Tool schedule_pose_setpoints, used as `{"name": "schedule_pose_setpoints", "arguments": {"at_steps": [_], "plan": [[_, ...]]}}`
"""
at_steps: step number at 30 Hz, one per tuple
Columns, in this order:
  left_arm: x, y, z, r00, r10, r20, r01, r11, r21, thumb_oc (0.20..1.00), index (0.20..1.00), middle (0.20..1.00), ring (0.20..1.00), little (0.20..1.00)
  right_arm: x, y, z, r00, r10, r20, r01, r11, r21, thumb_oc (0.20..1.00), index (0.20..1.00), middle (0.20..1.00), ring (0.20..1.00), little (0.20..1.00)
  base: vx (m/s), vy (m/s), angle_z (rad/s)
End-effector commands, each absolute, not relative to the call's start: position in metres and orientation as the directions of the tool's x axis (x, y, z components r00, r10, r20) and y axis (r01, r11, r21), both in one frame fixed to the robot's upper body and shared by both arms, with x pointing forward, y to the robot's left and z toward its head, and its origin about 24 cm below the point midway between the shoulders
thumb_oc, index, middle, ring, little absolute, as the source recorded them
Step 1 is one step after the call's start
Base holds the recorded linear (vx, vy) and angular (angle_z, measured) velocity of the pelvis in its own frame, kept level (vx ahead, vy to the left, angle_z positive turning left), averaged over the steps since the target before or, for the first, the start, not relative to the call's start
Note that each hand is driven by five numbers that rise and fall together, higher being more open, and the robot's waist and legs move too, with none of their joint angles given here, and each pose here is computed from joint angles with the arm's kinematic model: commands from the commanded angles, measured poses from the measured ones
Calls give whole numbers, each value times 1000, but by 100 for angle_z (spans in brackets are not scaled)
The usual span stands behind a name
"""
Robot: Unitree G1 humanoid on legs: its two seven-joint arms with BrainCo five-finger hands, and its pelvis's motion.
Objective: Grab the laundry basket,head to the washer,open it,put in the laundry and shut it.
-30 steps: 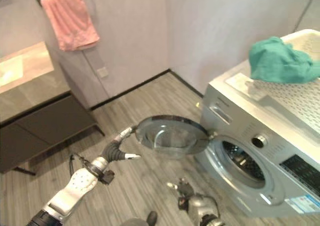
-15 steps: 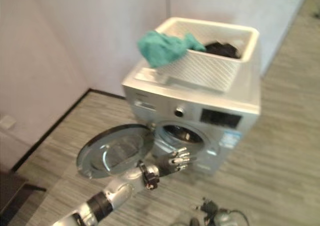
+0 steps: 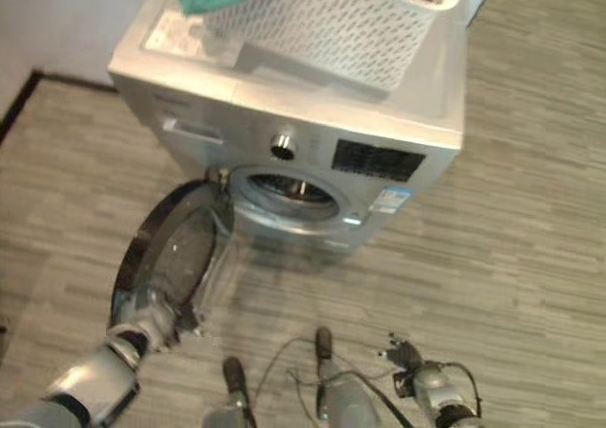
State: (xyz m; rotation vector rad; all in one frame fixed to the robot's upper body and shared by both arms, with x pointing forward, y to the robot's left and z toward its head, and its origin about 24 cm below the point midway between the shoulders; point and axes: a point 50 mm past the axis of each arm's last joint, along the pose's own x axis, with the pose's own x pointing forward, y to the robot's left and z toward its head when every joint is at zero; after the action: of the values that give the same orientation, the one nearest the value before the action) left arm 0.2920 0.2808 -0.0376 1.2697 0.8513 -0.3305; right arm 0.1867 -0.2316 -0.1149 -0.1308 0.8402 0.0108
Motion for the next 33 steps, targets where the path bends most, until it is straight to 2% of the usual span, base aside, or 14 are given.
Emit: {"name": "schedule_pose_setpoints", "arguments": {"at_steps": [1,2,3,13,15,16,18,19,23,26,32,33], "plan": [[346,292,39,872,292,-394,314,286,905,1000,1000,1000,1000,1000,189,-233,-110,720,-68,-690,-3,995,-101,1000,1000,1000,1000,1000,28,-27,22],[346,297,43,879,309,-362,266,313,912,1000,1000,1000,1000,1000,186,-233,-111,719,-71,-691,4,995,-99,1000,1000,1000,1000,1000,-32,-26,25],[347,304,51,893,345,-288,143,389,910,1000,1000,1000,1000,1000,184,-230,-113,717,-72,-694,15,996,-87,1000,1000,1000,1000,1000,-32,-26,17],[331,294,24,891,330,-310,57,598,800,1000,1000,1000,1000,1000,187,-222,-115,713,-64,-698,32,998,-58,1000,1000,1000,1000,1000,9,-3,4],[319,283,7,906,300,-297,5,695,719,1000,1000,1000,1000,1000,182,-227,-116,709,-84,-701,63,996,-55,1000,1000,1000,1000,1000,59,-37,-5],[319,283,7,906,301,-298,5,695,719,1000,1000,1000,1000,1000,182,-227,-116,708,-83,-701,62,996,-56,1000,1000,1000,1000,1000,71,-71,-12],[298,264,-15,919,259,-297,-41,812,582,1000,1000,1000,1000,1000,170,-238,-122,671,-135,-729,119,990,-74,1000,1000,1000,1000,1000,121,-115,-10],[275,258,-32,916,223,-333,-33,871,490,1000,1000,1000,1000,1000,161,-247,-126,633,-168,-756,142,985,-100,1000,1000,1000,1000,1000,168,-153,-5],[252,250,-51,899,163,-406,18,914,406,1000,1000,1000,1000,1000,146,-261,-130,586,-204,-785,159,978,-136,1000,1000,1000,1000,1000,93,-172,-15],[246,247,-58,884,144,-444,60,909,413,1000,1000,1000,1000,1000,139,-269,-131,560,-242,-793,192,968,-160,1000,1000,1000,1000,1000,79,-38,-10],[227,240,-78,838,99,-537,139,912,386,1000,1000,1000,1000,1000,120,-290,-133,478,-346,-808,283,931,-231,1000,1000,1000,1000,1000,262,299,40],[219,239,-83,825,103,-556,139,916,377,1000,1000,1000,1000,1000,110,-292,-136,436,-359,-825,299,923,-244,1000,1000,1000,1000,1000,212,282,-38]]}}
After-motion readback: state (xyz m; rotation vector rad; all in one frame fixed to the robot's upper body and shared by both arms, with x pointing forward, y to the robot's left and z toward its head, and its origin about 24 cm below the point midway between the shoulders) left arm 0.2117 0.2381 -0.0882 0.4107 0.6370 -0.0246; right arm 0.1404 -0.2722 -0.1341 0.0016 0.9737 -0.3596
